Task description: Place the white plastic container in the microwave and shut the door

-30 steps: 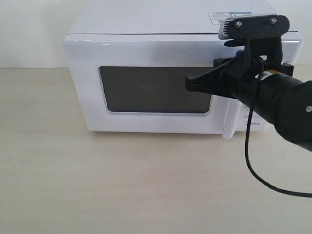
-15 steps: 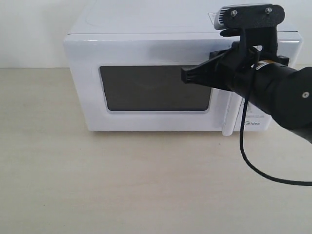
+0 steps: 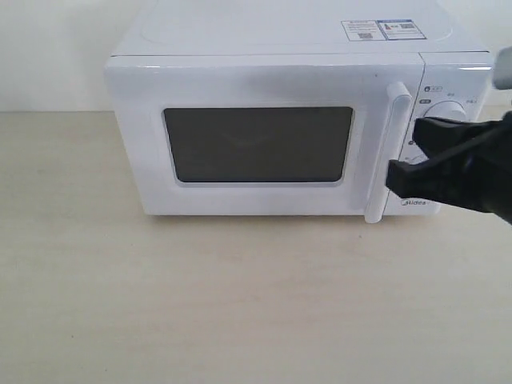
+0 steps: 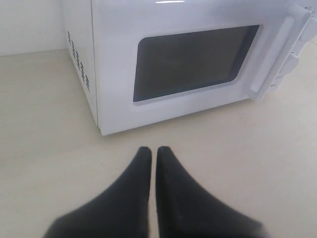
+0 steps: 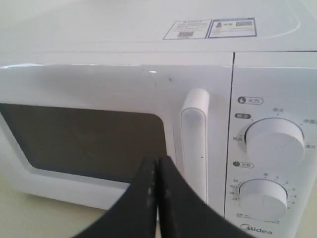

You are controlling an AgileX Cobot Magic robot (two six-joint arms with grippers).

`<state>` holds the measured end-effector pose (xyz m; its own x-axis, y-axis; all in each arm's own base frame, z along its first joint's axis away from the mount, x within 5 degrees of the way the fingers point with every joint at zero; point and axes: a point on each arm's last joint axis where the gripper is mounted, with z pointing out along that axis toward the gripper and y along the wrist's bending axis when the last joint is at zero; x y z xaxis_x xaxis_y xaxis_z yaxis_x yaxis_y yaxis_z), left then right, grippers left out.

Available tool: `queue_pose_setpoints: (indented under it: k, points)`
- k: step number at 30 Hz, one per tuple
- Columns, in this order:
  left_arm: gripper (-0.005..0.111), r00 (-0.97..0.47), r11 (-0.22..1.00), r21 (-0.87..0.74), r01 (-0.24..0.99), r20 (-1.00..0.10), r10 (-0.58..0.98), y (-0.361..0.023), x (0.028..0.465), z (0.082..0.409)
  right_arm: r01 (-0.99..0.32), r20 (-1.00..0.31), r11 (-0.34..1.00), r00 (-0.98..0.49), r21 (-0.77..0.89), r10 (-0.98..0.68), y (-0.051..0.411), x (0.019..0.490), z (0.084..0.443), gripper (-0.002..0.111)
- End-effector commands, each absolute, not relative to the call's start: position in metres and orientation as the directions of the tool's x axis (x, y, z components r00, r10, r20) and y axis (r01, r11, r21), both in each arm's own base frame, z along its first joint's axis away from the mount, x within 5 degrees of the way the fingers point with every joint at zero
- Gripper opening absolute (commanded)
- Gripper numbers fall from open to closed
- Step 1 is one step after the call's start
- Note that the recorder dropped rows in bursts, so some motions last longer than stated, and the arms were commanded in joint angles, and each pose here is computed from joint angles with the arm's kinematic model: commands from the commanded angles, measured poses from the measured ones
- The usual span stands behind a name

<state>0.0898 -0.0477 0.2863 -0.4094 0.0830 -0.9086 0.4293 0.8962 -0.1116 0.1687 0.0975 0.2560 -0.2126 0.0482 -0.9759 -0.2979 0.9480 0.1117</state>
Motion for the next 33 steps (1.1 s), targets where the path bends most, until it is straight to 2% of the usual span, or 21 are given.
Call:
queue_pose_setpoints:
  k: [1, 24, 33]
  points:
    - [0.004, -0.397, 0.898, -0.112, 0.426, -0.915, 0.074, -0.047, 0.089, 0.287, -0.309, -0.983, 0.942, -0.166, 0.132, 0.083, 0.086, 0.153, 0.261, 0.000]
    - [0.004, -0.397, 0.898, -0.112, 0.426, -0.915, 0.074, -0.047, 0.089, 0.287, -0.336, -0.979, 0.931, -0.187, 0.142, 0.082, 0.086, 0.149, 0.261, 0.000]
    - [0.004, -0.395, 0.898, -0.112, 0.426, -0.916, 0.073, -0.047, 0.089, 0.287, -0.297, -0.986, 0.941, 0.005, 0.160, 0.169, 0.049, 0.123, 0.296, 0.000]
